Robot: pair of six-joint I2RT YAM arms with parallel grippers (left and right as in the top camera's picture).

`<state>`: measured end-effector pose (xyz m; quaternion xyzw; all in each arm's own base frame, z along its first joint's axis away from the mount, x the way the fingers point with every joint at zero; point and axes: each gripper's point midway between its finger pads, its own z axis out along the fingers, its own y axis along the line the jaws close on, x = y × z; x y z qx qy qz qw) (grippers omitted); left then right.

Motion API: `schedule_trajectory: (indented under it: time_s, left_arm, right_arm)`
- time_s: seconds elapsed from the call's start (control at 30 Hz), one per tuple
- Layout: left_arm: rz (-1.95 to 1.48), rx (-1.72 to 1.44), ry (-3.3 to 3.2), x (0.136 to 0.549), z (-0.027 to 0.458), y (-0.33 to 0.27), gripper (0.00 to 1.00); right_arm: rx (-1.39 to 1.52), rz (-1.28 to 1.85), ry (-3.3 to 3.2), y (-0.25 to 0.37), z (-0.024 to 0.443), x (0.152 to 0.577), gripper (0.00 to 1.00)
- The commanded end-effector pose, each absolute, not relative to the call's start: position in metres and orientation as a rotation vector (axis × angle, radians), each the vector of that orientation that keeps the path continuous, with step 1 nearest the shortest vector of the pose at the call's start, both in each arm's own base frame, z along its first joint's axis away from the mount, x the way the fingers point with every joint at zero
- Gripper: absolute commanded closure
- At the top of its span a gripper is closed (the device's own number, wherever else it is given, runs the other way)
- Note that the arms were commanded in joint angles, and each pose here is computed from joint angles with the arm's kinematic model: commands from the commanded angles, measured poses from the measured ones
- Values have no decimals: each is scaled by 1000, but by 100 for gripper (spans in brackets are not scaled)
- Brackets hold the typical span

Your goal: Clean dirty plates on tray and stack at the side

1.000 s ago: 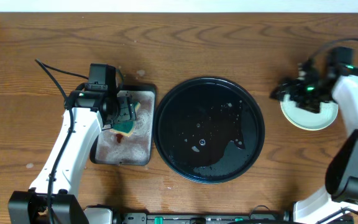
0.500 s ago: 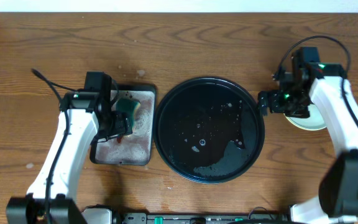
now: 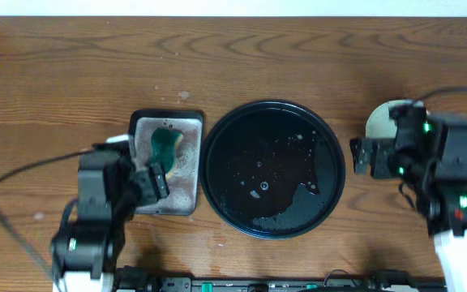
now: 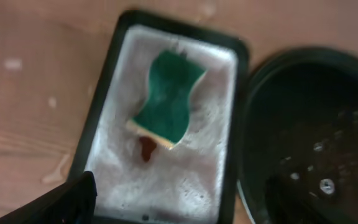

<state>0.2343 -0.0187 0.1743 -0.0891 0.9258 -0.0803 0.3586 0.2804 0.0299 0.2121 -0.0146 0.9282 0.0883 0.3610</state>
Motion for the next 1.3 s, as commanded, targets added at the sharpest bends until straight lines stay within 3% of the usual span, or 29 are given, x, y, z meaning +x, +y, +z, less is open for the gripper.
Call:
schedule_trajectory:
  time_s: [0.0, 0.6, 0.93, 1.27]
  left_arm:
    - [-237, -176, 2306, 224, 186, -23, 13]
    - [-241, -165, 2228, 216, 202, -23, 13]
    - [-242, -165, 2228, 216, 202, -23, 13]
    - [-241, -165, 2228, 216, 202, -23, 13]
  right_arm:
    - [-35, 204, 2321, 28, 220, 266, 1]
    - [-27, 210, 2416, 28, 207, 223, 1]
    - [-67, 187, 2385, 27, 211, 221, 1]
    - [-140, 163, 1851, 34, 250, 243, 1]
